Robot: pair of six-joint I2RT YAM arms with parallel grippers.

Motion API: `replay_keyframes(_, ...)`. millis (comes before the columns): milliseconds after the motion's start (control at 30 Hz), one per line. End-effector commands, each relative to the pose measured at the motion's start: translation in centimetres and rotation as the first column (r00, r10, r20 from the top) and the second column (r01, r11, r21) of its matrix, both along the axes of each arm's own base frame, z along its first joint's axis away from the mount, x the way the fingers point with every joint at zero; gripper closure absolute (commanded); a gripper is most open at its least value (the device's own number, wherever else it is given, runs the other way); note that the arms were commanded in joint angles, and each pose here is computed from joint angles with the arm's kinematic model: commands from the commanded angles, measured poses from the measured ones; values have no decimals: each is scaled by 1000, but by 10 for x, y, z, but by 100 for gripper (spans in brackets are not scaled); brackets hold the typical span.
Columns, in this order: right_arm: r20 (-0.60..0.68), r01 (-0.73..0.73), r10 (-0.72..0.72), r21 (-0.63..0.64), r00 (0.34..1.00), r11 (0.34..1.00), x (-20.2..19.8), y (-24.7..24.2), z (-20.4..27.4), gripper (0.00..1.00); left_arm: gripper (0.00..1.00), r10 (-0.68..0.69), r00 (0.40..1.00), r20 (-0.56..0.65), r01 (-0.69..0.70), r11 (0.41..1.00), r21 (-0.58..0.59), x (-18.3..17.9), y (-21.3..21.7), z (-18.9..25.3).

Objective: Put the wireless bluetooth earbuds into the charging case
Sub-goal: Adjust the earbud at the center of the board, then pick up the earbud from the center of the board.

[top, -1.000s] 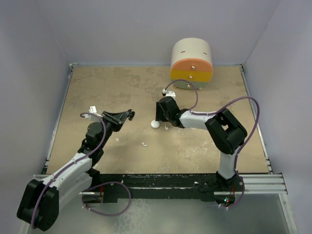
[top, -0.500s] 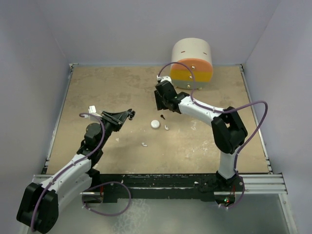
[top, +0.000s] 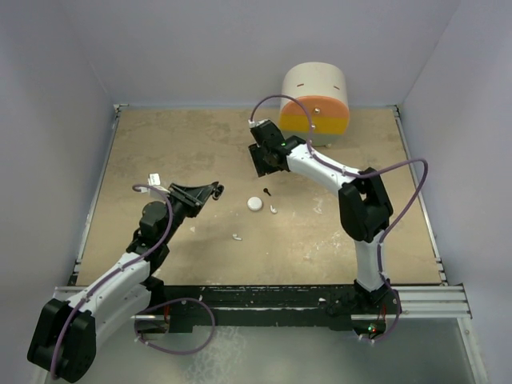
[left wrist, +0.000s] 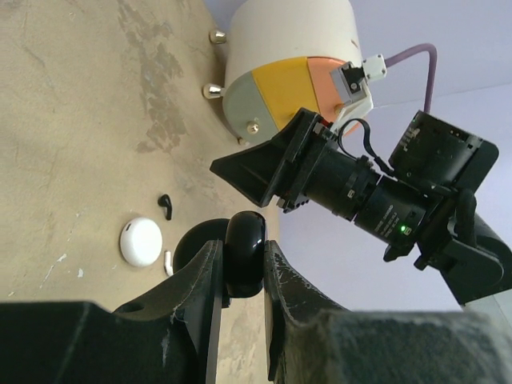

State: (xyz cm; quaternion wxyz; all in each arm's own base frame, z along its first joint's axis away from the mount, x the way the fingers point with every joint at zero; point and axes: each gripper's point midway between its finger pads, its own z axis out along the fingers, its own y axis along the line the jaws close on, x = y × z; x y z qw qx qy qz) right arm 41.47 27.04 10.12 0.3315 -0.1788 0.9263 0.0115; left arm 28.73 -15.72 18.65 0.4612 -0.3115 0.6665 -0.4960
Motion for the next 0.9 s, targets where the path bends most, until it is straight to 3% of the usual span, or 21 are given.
replay_keyframes(0, -51, -47, 45, -31, 998, 998, -6, -2, 3, 45, 100, -15, 998, 61, 14, 1000, 12, 0, -1, 18)
replay_keyframes(867, -150, -104, 94, -54, 984, 993, -12, 5, -41, 46, 100, -15, 998, 56, 14, 1000, 23, -1, 0, 12)
